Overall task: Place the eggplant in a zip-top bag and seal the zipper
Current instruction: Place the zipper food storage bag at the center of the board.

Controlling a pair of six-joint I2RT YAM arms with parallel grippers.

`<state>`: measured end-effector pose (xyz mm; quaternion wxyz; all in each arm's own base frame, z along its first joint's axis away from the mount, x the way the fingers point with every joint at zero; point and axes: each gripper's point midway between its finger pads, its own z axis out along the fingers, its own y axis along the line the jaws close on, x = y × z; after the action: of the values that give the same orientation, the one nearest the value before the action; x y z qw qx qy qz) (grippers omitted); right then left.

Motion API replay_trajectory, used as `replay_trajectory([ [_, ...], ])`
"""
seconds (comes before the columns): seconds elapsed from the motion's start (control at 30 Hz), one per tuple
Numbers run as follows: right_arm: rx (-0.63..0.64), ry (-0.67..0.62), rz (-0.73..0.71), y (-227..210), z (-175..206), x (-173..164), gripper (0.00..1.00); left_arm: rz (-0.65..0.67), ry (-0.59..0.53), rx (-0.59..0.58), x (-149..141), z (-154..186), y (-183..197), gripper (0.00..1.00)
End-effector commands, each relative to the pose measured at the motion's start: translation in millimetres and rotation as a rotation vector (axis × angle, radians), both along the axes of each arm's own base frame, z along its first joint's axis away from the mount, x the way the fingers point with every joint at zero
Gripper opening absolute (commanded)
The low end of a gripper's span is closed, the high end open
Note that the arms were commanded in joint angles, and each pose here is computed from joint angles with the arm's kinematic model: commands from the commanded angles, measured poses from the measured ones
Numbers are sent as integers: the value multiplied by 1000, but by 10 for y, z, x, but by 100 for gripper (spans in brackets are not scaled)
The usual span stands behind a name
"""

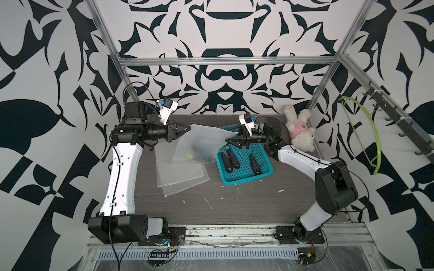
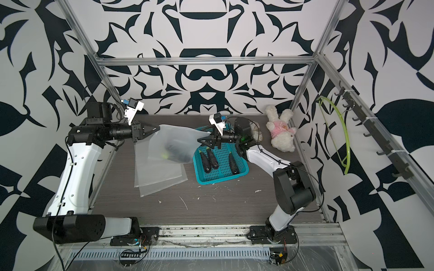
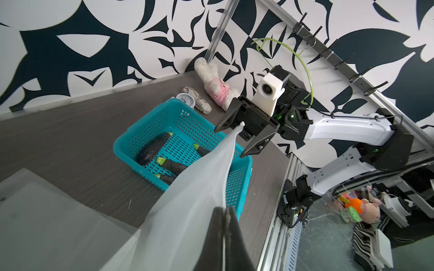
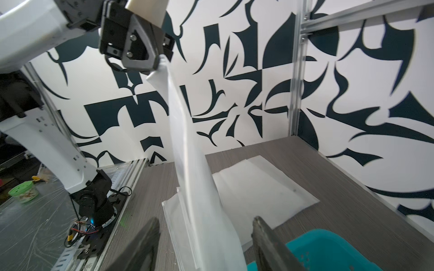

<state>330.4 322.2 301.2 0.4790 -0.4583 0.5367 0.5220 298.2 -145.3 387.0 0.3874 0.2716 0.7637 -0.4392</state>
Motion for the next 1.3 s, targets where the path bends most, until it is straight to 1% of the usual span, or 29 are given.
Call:
replay_trajectory([
  [0.0,58,-131,78,111,257,-124,61,-38,-3,-25,-84,57,-30,0],
  [0.07,66,-115,95,154,277,-117,57,-25,-5,-11,-64,36,-12,0],
  [0.3,83,-36,102,190,324,-43,38,27,-11,-10,59,-4,89,0],
  [0.4,85,-9,109,196,330,-41,29,48,-17,-8,93,-15,133,0],
  [0.43,83,3,115,199,321,-48,28,54,-11,-1,102,-33,145,0],
  [0.5,79,15,123,195,328,-67,28,53,-8,6,100,-45,166,0],
  [0.53,76,23,122,189,325,-68,31,60,-5,2,108,-49,191,0],
  [0.63,63,38,138,176,288,-115,47,76,-15,-15,115,-11,240,0],
  [0.7,59,36,143,168,245,-140,50,77,-24,-26,100,16,243,0],
  [0.83,87,6,148,131,233,-178,51,93,-20,-47,97,16,273,0],
  [0.87,100,-7,144,116,244,-176,50,90,-10,-55,81,9,269,0],
  [0.9,117,-29,140,104,261,-175,50,79,-32,-62,90,37,258,0],
  [0.97,139,-47,151,100,286,-176,48,79,-26,-71,89,29,257,0],
  [1.13,174,28,187,151,341,-87,38,93,-20,-83,95,13,272,0],
  [1.2,189,57,196,154,335,-70,38,104,-11,-87,116,-9,295,0],
  [1.23,187,75,199,162,319,-60,41,112,-8,-91,132,-18,315,0],
  [1.27,186,80,197,161,305,-54,43,112,-40,-95,52,65,318,0],
])
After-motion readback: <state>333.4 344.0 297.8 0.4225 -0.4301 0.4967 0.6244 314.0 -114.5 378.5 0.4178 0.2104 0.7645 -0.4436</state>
